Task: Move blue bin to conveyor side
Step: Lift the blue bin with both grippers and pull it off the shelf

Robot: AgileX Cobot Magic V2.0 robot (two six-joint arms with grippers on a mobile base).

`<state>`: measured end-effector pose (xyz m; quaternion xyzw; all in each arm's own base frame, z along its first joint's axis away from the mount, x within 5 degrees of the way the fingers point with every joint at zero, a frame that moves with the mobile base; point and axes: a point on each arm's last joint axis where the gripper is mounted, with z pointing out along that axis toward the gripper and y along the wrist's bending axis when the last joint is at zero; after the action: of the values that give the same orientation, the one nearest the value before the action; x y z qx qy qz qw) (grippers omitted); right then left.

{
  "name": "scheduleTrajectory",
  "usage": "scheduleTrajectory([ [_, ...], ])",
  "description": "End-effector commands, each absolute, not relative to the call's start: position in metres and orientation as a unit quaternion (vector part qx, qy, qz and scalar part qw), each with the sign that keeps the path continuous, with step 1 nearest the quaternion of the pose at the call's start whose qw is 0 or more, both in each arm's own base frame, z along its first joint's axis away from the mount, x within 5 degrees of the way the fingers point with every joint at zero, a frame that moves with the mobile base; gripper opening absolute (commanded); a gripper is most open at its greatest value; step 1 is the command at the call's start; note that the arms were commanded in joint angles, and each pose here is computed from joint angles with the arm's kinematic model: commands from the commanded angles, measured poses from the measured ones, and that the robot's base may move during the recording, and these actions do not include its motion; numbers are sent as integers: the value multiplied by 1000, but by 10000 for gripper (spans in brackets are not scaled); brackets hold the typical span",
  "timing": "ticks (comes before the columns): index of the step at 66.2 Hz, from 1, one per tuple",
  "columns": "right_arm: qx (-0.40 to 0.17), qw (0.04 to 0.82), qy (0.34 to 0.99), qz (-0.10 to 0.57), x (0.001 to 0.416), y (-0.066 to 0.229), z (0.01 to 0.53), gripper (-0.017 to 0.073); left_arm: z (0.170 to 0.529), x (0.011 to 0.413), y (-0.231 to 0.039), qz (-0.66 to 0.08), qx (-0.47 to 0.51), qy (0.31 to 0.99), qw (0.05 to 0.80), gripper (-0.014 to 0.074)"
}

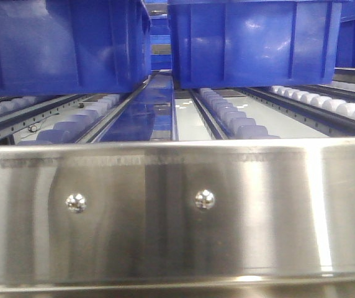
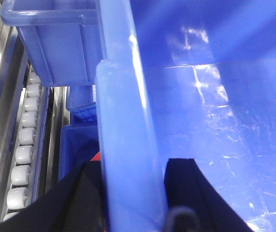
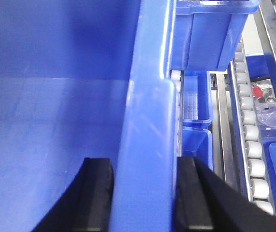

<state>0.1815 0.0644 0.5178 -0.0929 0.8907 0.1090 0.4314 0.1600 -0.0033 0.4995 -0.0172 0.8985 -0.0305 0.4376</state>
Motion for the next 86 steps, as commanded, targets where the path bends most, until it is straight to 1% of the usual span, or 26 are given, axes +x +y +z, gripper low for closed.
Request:
scheduleTrajectory([
  [1, -91, 512, 849, 95, 175, 57, 539, -79, 511, 156, -1, -14, -15, 875, 484, -22],
  [13, -91, 524, 841, 97, 176, 57, 541, -79, 511, 156, -1, -14, -15, 875, 484, -22],
  [86, -91, 524, 841, 97, 176, 57, 541, -79, 511, 156, -1, -14, -15, 875, 484, -22],
])
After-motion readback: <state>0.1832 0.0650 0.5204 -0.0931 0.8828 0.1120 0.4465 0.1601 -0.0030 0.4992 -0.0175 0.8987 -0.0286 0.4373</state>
